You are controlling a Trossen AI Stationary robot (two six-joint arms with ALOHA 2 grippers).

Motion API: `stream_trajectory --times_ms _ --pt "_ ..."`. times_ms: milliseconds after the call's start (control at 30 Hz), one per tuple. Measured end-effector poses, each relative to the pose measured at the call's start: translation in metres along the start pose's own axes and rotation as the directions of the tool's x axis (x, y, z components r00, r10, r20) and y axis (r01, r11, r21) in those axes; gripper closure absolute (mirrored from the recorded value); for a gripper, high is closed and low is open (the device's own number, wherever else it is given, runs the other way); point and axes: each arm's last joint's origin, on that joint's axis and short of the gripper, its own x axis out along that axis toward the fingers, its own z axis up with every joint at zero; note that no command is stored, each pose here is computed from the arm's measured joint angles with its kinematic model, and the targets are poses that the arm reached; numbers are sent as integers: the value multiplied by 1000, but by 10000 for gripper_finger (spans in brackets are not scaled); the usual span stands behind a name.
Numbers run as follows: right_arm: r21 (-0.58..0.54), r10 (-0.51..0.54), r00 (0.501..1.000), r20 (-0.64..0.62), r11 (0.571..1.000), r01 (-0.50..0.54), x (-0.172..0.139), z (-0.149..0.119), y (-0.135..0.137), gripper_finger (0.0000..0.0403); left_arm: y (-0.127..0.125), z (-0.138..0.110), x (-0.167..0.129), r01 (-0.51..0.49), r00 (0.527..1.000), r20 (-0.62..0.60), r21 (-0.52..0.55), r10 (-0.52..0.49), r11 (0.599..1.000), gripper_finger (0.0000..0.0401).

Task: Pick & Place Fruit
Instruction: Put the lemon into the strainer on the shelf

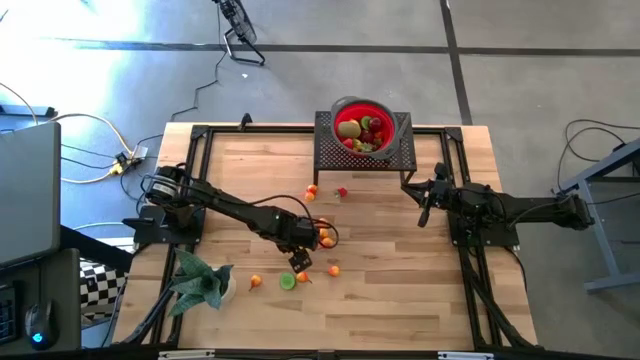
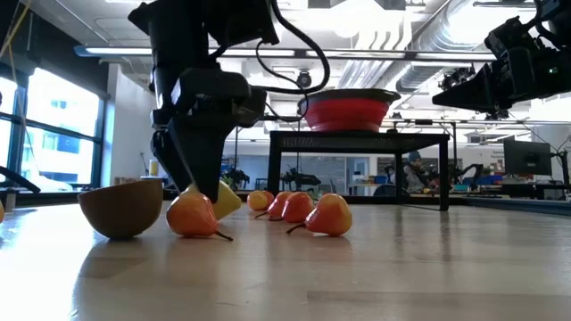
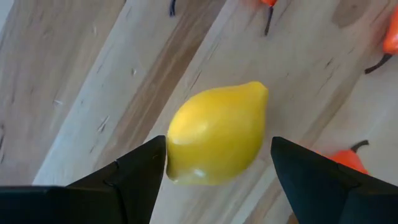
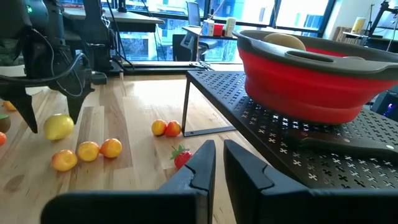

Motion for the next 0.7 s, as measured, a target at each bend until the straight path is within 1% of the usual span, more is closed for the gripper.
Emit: stream_trajectory --times_ms 233,600,700 --pt "0 0 1000 0 1000 0 0 0 0 377 6 -5 8 -32 999 13 23 31 999 119" --pt "0 0 1000 0 1000 0 0 0 0 377 8 -7 11 -24 999 26 22 23 999 119" --pt "0 0 1000 0 1000 0 0 0 0 377 8 -7 11 -22 999 27 -2 22 1000 119"
